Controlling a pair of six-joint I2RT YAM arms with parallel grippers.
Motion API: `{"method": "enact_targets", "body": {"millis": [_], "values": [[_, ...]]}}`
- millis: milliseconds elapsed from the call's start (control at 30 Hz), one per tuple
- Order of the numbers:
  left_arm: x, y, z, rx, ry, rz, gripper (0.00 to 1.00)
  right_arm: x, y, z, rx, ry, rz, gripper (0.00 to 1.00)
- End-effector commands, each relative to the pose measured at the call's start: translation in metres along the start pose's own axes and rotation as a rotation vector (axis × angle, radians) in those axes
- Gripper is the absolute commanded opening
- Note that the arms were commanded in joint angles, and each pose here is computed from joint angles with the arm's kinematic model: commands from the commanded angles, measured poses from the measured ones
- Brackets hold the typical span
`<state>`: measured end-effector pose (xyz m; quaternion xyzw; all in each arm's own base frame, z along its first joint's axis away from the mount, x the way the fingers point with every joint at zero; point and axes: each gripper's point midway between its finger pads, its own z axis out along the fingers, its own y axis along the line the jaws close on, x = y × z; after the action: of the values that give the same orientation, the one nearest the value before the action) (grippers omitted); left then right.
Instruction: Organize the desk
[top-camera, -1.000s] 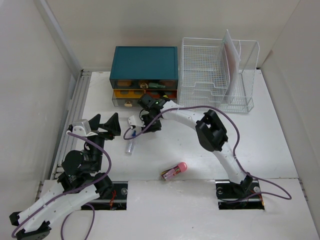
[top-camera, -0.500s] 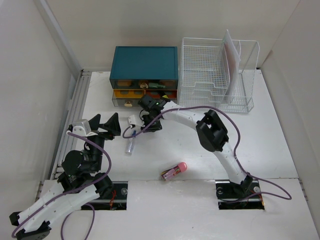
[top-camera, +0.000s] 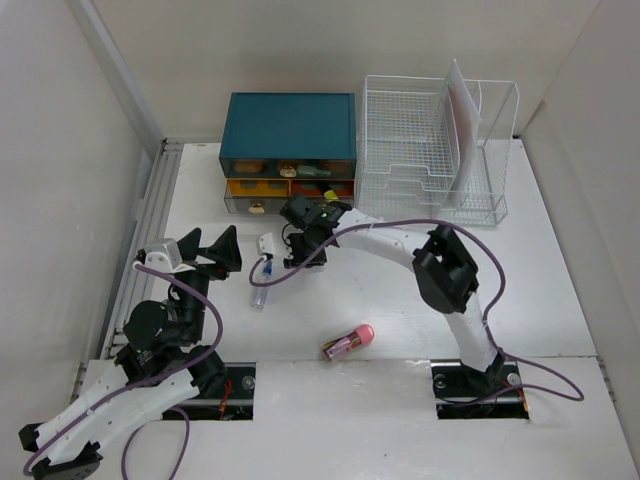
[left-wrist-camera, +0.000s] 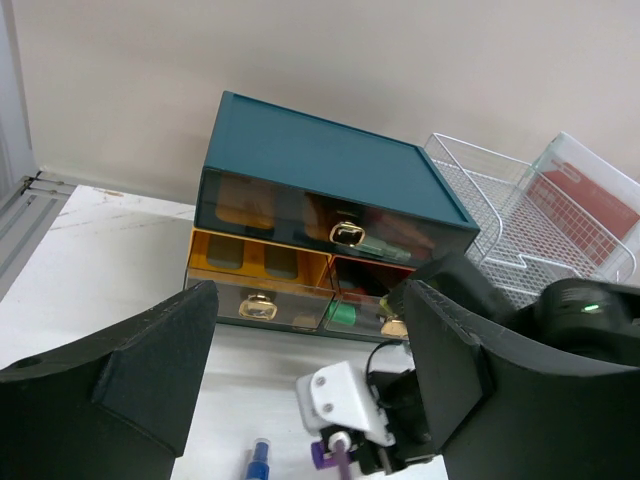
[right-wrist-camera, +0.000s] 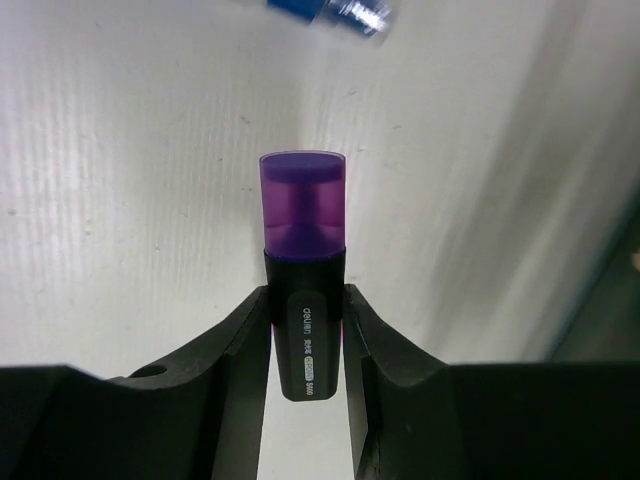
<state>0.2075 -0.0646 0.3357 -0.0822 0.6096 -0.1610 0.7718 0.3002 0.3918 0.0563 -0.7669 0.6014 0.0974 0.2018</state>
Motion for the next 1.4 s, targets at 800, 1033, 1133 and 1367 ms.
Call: {"method": "enact_targets", "body": {"millis": [800, 1033, 1133, 1367], "values": [[-0.006, -0.001, 0.002, -0.006, -0.024, -0.016, 0.72, -0.026, -0.135, -0.172, 0.763, -0.126, 0.124, 0.14], [-0.002, 0.000, 0.002, -0.007, -0.017, -0.009, 0.72, -0.006, -0.147, -0.159, 0.762, -0.076, 0.141, 0.17], [-0.002, 0.000, 0.002, -0.007, -0.017, -0.009, 0.72, 0.001, -0.149, -0.156, 0.760, -0.064, 0.150, 0.24], [-0.002, 0.000, 0.002, -0.007, -0.017, -0.009, 0.72, 0.000, -0.149, -0.160, 0.769, -0.073, 0.150, 0.48]]}}
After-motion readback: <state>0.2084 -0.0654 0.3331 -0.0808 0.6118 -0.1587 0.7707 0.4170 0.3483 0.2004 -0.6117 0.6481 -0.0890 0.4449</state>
